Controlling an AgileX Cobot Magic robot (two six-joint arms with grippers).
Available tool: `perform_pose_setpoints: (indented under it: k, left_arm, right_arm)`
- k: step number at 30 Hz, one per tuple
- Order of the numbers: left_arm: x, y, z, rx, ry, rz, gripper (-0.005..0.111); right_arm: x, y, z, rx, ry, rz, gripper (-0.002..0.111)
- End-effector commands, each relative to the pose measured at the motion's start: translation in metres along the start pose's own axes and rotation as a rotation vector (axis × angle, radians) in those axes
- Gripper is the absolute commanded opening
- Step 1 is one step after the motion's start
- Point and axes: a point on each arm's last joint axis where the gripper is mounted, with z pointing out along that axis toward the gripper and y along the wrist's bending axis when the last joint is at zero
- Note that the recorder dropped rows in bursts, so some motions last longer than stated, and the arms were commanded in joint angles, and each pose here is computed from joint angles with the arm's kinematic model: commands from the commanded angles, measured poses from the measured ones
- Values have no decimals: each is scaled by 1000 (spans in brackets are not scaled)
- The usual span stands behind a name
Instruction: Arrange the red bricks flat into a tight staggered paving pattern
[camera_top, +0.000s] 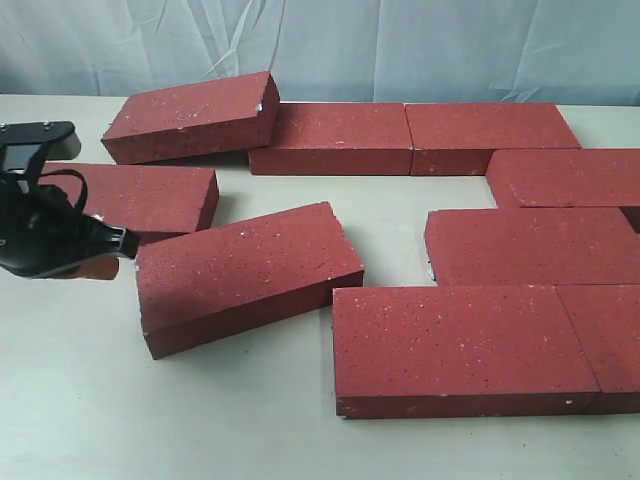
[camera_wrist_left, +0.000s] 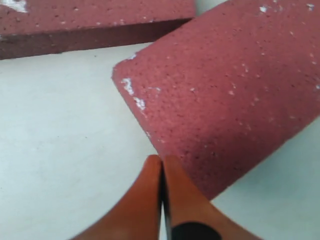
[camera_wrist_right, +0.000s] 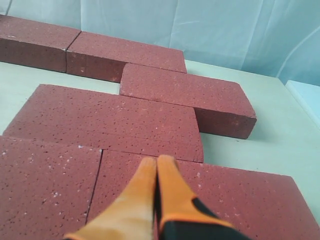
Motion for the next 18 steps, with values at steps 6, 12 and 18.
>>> perform_pose_setpoints:
  k: [6, 12, 18]
  left_arm:
    - [9, -62, 10, 106, 10, 184, 0]
    - [20, -91, 42, 128, 46, 263, 0]
    - [19, -98, 73, 108, 47, 238, 0]
  right_arm:
    - [0, 0, 0, 4, -13, 3, -1]
    - [0, 0, 0, 4, -13, 3, -1]
    - [0, 0, 0, 4, -13, 3, -1]
